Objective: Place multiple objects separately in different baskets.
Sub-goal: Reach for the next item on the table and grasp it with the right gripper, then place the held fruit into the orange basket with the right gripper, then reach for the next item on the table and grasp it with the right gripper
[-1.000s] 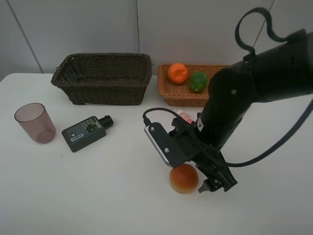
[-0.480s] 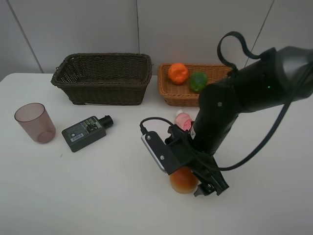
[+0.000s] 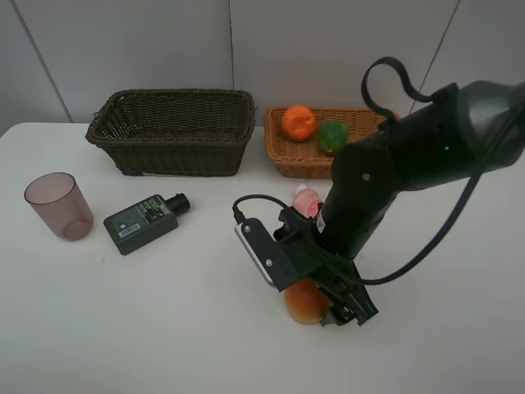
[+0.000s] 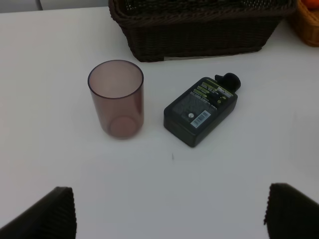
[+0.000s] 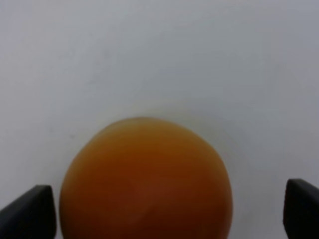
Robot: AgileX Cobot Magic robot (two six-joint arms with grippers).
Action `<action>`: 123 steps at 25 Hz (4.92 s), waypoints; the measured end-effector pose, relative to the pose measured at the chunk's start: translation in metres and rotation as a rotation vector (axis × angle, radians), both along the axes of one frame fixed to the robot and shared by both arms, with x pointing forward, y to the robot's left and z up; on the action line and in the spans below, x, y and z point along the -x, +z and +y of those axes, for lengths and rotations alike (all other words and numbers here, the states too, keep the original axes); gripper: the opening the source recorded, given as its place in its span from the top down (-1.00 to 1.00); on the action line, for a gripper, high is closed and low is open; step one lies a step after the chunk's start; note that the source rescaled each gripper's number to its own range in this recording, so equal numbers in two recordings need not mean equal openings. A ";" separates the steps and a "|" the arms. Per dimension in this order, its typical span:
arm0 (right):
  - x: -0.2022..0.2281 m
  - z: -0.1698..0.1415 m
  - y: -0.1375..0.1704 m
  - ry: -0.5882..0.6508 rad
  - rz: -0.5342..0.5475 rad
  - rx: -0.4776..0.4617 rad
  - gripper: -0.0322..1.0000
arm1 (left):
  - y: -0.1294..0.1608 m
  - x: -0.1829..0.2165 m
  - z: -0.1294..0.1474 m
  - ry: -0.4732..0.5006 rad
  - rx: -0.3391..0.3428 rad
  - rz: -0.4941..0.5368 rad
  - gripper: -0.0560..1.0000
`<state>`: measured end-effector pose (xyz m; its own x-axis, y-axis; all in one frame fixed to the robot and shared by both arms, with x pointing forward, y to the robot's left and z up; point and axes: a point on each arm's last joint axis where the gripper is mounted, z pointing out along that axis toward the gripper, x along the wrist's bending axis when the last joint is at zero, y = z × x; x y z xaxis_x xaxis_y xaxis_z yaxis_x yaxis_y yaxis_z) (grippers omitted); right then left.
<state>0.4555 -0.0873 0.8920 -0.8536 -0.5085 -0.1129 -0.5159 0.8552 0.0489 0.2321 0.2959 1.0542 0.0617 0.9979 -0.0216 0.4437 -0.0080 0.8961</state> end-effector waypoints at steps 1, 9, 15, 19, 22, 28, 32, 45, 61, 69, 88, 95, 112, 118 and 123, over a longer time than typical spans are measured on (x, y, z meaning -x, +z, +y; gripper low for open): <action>0.000 0.000 -0.003 0.000 0.006 0.006 -0.96 | 0.000 0.000 0.000 0.000 0.000 0.000 -0.97; 0.000 0.000 -0.010 0.000 0.024 0.023 -0.96 | 0.000 0.000 0.000 0.000 0.000 0.000 -0.97; 0.000 0.000 -0.010 0.000 0.024 0.023 -0.59 | 0.000 0.000 0.000 0.000 0.000 0.000 -0.97; 0.000 0.000 -0.010 0.001 0.026 0.025 0.46 | 0.000 0.000 0.000 0.000 0.000 0.000 -0.97; 0.001 -0.001 -0.010 0.001 0.031 0.030 0.46 | 0.000 0.000 0.000 0.000 0.000 0.000 -0.97; 0.001 -0.001 -0.010 0.001 0.031 0.031 0.46 | 0.000 0.000 0.000 0.000 0.000 0.000 -0.97; 0.001 -0.001 -0.010 0.001 0.031 0.031 0.46 | 0.000 0.000 0.000 0.000 0.000 0.000 -0.97; -0.017 0.015 0.018 -0.310 0.026 -0.030 0.46 | 0.000 0.000 0.000 0.000 0.000 0.000 -0.97; -0.108 0.001 0.106 -1.376 0.005 -0.307 0.46 | 0.000 0.000 0.000 0.000 0.000 0.000 -0.97; -0.157 -0.056 0.119 -1.767 -0.052 -0.372 0.46 | 0.000 0.000 0.000 0.000 0.000 0.000 -0.97; -0.230 -0.127 0.068 -2.038 -0.188 -0.515 0.46 | 0.000 0.000 0.000 0.000 0.000 0.000 -0.97; -0.234 -0.129 0.054 -2.030 -0.198 -0.496 0.46 | 0.000 0.000 0.000 0.000 0.000 0.000 -0.97; -0.212 -0.109 0.084 -1.978 -0.226 -0.383 -0.81 | 0.000 0.000 0.000 0.000 0.000 0.000 -0.97; -0.185 -0.071 0.103 -1.865 -0.197 -0.288 -0.81 | 0.000 0.000 0.000 0.000 0.000 0.000 -0.97; -0.164 -0.042 0.096 -1.825 -0.109 -0.220 -0.81 | 0.000 0.000 0.000 0.000 0.000 0.000 -0.97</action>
